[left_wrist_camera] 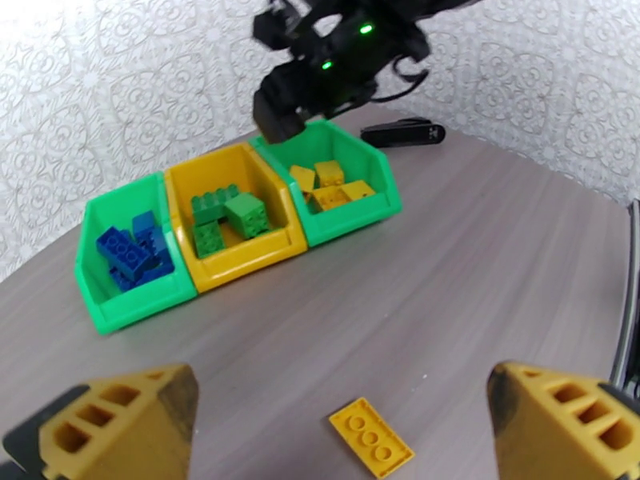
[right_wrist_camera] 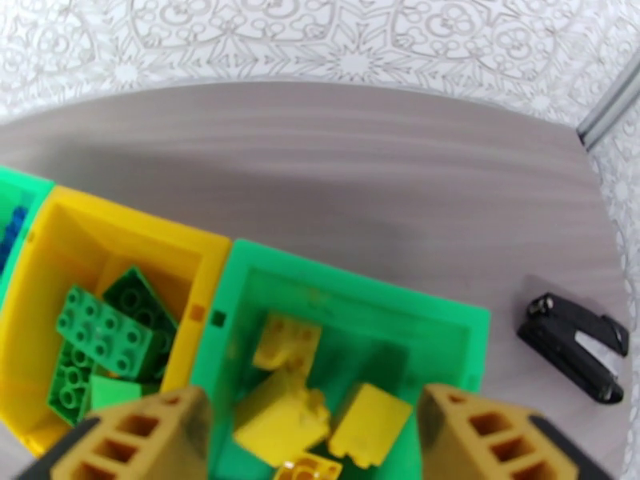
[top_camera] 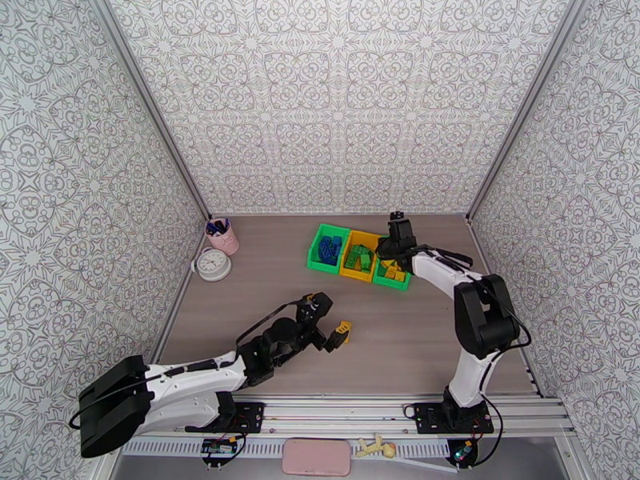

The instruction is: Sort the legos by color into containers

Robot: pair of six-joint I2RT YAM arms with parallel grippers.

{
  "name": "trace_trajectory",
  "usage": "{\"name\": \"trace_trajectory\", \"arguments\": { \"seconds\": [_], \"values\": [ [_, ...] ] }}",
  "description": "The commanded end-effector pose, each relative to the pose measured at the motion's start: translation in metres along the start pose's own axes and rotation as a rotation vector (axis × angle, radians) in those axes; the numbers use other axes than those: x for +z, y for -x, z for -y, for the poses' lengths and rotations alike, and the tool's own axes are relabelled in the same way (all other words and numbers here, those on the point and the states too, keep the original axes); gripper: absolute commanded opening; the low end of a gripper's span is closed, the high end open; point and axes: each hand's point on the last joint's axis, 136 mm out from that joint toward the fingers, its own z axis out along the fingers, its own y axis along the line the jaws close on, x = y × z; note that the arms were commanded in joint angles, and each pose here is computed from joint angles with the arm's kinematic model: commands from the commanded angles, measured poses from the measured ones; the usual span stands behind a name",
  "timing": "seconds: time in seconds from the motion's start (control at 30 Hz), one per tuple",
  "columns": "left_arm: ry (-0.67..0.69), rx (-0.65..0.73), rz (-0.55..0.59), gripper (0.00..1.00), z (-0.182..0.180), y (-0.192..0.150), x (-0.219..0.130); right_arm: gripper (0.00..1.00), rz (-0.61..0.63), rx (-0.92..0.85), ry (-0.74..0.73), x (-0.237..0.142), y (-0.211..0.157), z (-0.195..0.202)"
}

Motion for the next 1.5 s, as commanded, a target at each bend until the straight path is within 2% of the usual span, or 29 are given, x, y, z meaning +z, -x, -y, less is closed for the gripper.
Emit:
{"name": "trace_trajectory", "arguments": {
  "seconds": [0.0, 0.1, 0.23, 0.47, 0.6, 0.73, 0.83, 1.03, 1.23, 1.47],
  "values": [
    [0.090, -0.107, -0.088, 1.00, -0.014, 0.004, -0.004, 0.83, 0.068, 0.010, 0.063, -0.031, 0.014, -0.001],
    [0.139, -0.162, -0.154, 1.00, -0.024, -0.004, -0.006, 0.88, 0.092, -0.014, 0.128, -0.058, 0.009, -0.004],
    [0.240, -0.326, -0.259, 1.00, -0.044, -0.021, -0.003, 0.92, 0.134, -0.052, 0.216, -0.094, 0.001, -0.008],
    [0.355, -0.360, -0.497, 1.00, -0.045, -0.046, 0.009, 0.93, 0.194, -0.118, 0.312, -0.153, -0.020, -0.006],
    [0.400, -0.369, -0.652, 1.00, -0.036, -0.059, 0.018, 0.94, 0.194, -0.141, 0.321, -0.177, -0.040, 0.003],
    [0.397, -0.370, -0.760, 1.00, -0.018, -0.068, 0.032, 0.94, 0.193, -0.154, 0.310, -0.197, -0.052, 0.013],
    [0.399, -0.352, -0.834, 0.98, -0.006, -0.080, 0.042, 0.94, 0.188, -0.156, 0.290, -0.207, -0.058, 0.020],
    [0.406, -0.377, -0.939, 0.88, 0.006, -0.106, 0.054, 0.94, 0.175, -0.167, 0.254, -0.213, -0.067, 0.030],
    [0.386, -0.424, -0.995, 0.73, 0.013, -0.129, 0.066, 0.94, 0.166, -0.165, 0.259, -0.213, -0.069, 0.029],
    [0.356, -0.431, -1.039, 0.66, 0.021, -0.143, 0.076, 0.94, 0.170, -0.162, 0.254, -0.213, -0.071, 0.030]
  ]
}}
